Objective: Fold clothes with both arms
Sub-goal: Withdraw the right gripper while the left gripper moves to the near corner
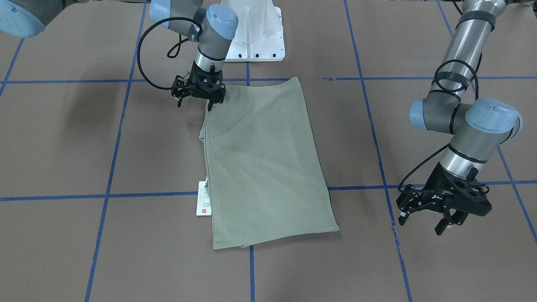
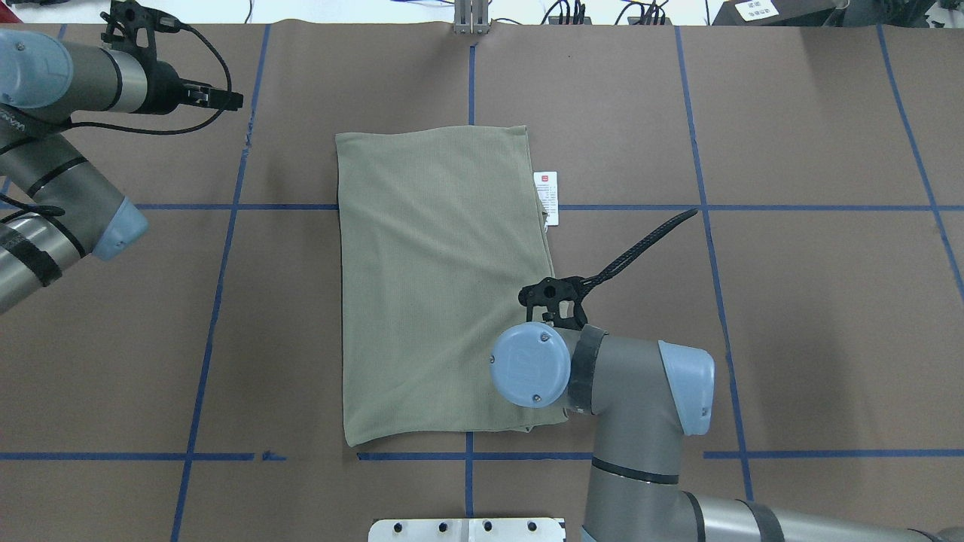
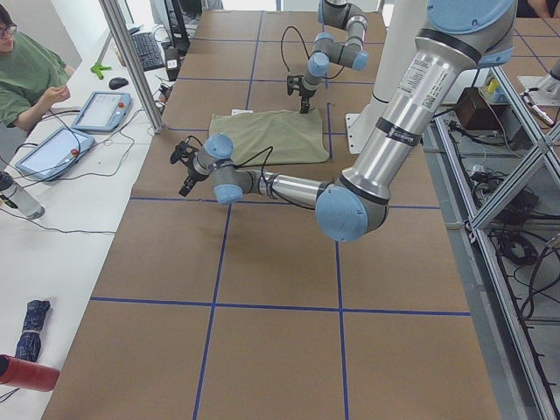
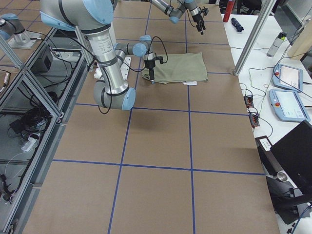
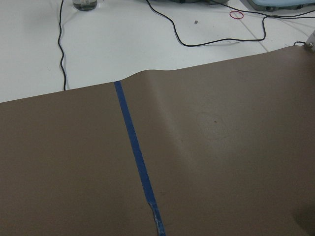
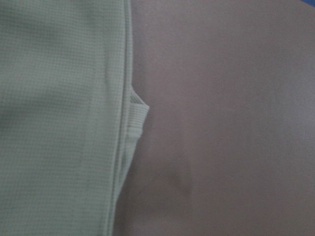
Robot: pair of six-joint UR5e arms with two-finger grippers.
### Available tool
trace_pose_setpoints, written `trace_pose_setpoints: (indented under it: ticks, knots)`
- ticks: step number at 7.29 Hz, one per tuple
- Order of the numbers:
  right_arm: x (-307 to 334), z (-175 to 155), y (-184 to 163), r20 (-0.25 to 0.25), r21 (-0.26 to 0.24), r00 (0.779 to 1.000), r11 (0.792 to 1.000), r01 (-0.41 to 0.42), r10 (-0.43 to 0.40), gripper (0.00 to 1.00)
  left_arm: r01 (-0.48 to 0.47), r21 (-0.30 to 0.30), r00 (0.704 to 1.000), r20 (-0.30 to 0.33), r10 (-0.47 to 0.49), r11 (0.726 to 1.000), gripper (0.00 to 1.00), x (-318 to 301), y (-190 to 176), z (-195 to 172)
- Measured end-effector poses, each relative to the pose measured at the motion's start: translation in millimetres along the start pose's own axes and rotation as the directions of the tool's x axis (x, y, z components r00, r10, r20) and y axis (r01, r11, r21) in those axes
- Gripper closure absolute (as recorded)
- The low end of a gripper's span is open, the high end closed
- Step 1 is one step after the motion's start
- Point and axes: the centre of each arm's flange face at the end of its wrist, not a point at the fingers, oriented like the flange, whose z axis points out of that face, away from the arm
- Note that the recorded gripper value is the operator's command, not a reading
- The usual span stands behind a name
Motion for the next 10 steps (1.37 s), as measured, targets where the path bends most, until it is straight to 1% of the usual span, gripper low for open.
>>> trace_pose_setpoints:
  ticks: [2,3,4,5,6,7,8,9,10]
  knots:
    - [28,-7,-3,0.016,0.017,0.999,0.999,0.035,-0.035,0.0,-0.001,0.003,1.0,-0.003,0.001,1.0,0.0,1,-1,-2]
    - [36,-18,-10,0.047,0.033,0.998,0.999,0.031,-0.033,0.0,0.01,0.009,1.0,-0.009,-0.01,1.0,0.0,4,-2,-5]
    - [44,-41,-18,0.117,0.06,0.993,0.998,0.011,-0.018,0.0,0.049,0.013,0.998,-0.029,-0.049,0.999,0.0,10,-2,-13]
    - [53,-65,-23,0.206,0.086,0.979,0.996,-0.018,-0.001,0.0,0.097,0.006,0.993,-0.066,-0.096,0.995,0.0,23,6,-26]
    - [61,-81,-24,0.293,0.104,0.956,0.993,-0.054,0.021,0.0,0.128,-0.011,0.986,-0.107,-0.129,0.992,0.0,40,25,-43]
    - [71,-83,-21,0.375,0.111,0.926,0.988,-0.105,0.056,0.0,0.16,-0.035,0.976,-0.146,-0.163,0.987,0.0,59,53,-63]
    - [85,-76,-14,0.46,0.108,0.882,0.979,-0.173,0.105,0.0,0.2,-0.064,0.96,-0.186,-0.209,0.978,0.0,80,84,-86]
    - [105,-65,-6,0.546,0.079,0.817,0.959,-0.271,0.185,0.0,0.252,-0.095,0.939,-0.217,-0.267,0.963,0.0,102,115,-115]
    - [123,-55,2,0.599,0.027,0.747,0.926,-0.378,0.287,0.0,0.319,-0.129,0.912,-0.23,-0.341,0.939,0.0,125,148,-141]
